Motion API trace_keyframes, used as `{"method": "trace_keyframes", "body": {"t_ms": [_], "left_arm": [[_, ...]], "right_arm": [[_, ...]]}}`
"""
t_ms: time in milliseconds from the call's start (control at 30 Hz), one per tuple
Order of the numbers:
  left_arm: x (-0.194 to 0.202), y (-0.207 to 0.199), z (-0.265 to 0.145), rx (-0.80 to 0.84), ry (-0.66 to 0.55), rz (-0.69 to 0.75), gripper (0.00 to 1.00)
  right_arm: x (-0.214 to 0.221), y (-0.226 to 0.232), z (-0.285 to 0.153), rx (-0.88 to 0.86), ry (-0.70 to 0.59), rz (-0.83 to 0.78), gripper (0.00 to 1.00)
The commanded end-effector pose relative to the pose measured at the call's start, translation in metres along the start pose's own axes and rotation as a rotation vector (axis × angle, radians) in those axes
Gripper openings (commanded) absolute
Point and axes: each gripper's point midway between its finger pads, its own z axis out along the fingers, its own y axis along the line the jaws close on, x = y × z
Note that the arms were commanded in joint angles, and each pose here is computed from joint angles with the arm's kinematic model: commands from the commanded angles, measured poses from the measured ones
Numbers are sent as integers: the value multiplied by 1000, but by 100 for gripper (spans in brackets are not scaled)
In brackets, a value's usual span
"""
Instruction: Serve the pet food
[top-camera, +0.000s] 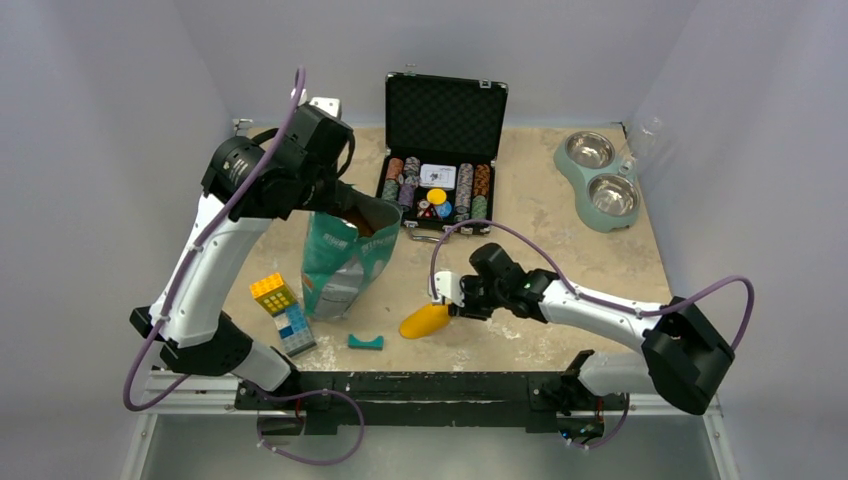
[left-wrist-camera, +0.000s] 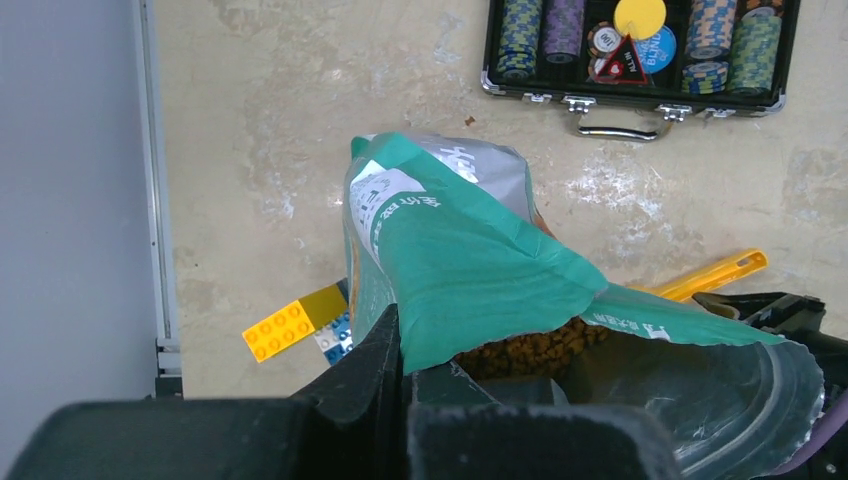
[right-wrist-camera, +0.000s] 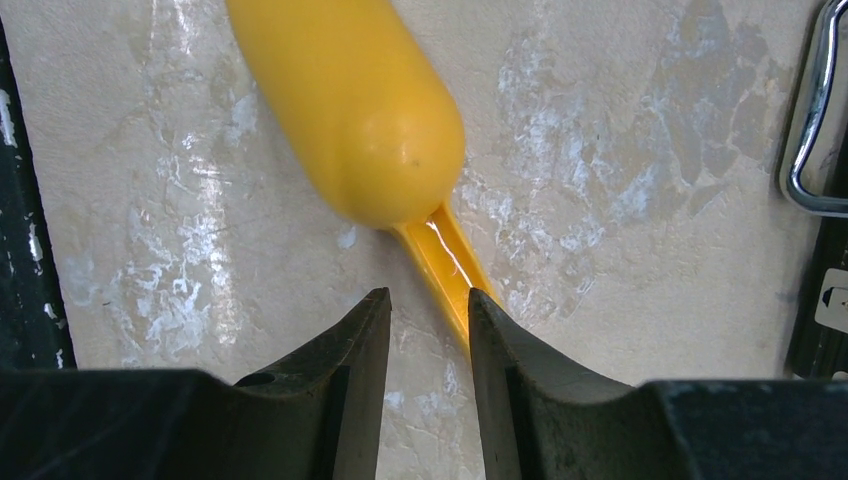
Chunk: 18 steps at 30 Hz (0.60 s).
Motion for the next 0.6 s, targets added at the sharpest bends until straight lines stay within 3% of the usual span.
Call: {"method": "trace_keyframes", "body": {"t_ms": [0, 467, 500, 567], "left_arm": [[-54, 9, -29, 47, -275, -137, 0], [-54, -8, -25, 135, -287, -123, 0], [-54, -7, -26, 136, -292, -122, 0], [-54, -8, -27, 144, -295, -118, 0]], "right_arm": [[-11, 0, -1, 13, -70, -34, 38], [5, 1, 22, -33, 68, -66, 37], [7, 0, 24, -28, 84, -69, 35], [10, 0, 29, -30, 116, -71, 23]]}}
